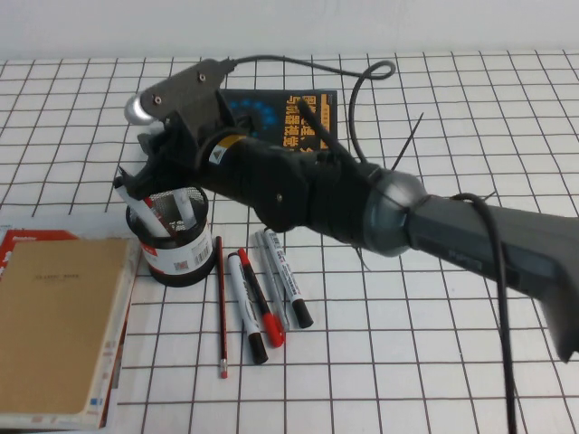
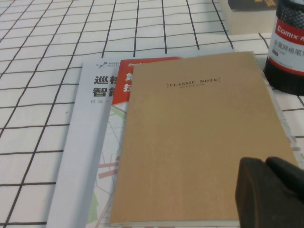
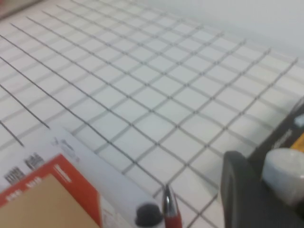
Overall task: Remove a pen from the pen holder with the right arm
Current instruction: 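Take a marker out of the pen holder and lay it on the table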
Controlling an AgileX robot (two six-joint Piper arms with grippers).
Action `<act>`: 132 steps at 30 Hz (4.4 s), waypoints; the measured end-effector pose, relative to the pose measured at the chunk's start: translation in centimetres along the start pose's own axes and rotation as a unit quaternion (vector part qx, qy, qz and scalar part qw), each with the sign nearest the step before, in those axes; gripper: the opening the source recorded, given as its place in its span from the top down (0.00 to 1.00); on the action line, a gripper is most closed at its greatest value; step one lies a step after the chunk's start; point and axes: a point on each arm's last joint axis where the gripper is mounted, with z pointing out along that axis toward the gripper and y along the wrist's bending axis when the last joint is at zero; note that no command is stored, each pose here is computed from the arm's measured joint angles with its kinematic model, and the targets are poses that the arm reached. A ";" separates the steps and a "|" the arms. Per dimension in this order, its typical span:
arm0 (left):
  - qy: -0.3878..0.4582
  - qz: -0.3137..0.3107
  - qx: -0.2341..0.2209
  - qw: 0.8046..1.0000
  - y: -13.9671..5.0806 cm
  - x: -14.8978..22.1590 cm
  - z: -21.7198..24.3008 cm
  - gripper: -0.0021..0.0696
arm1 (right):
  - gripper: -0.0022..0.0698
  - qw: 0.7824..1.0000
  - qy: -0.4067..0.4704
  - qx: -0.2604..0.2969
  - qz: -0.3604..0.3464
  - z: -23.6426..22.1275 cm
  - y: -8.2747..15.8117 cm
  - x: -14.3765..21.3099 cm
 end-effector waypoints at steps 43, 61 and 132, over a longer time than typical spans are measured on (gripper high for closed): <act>0.000 0.000 0.000 1.000 0.0 0.0 0.0 0.98 | 0.83 0.902 0.382 0.028 0.198 -2.5 -10.5 7.7; 0.000 0.000 0.000 1.000 0.0 0.0 0.0 0.98 | 0.52 0.911 0.356 0.029 0.209 -1.2 -10.7 7.8; 0.000 0.000 0.000 1.000 0.0 0.0 0.0 0.98 | 0.99 0.913 -0.090 0.366 0.154 -44.1 -6.5 18.7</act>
